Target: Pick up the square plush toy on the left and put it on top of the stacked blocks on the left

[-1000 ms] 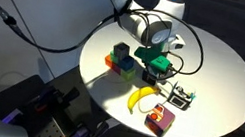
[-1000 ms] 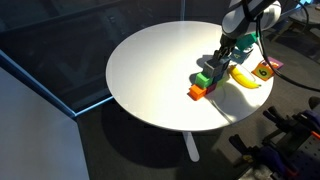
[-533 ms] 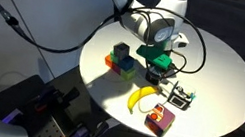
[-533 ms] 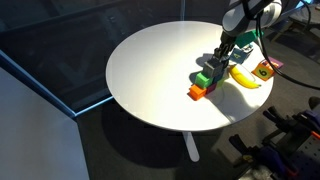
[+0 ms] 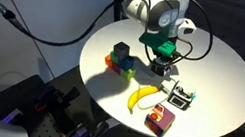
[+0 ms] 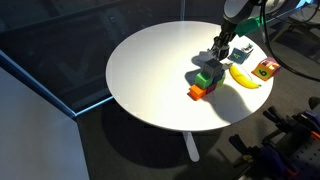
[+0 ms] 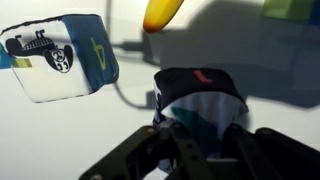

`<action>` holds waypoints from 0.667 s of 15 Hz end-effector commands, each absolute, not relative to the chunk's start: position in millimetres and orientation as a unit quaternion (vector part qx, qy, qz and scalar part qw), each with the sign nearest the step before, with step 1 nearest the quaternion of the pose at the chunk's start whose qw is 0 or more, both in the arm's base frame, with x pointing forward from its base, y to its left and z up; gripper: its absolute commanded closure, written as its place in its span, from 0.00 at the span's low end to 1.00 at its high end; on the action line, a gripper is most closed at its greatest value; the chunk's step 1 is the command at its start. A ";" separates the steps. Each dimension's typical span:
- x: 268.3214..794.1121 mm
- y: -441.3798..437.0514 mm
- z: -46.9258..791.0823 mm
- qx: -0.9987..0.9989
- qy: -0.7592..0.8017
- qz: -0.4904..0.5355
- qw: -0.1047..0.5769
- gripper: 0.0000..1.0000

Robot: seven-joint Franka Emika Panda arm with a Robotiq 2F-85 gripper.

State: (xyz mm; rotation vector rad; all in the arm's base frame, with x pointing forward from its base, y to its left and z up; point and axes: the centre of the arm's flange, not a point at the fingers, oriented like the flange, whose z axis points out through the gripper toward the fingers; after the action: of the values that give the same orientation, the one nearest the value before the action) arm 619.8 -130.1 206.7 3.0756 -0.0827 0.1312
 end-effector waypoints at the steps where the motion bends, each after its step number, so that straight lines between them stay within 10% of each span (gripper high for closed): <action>1: 616.3 -122.2 239.8 0.998 -0.030 0.034 0.039 0.92; 10: 605.1 -105.4 304.1 1.000 0.003 0.009 0.020 0.92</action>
State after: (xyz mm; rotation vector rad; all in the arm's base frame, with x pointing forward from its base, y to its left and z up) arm 616.2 -111.1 279.5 3.0975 -0.0417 0.0588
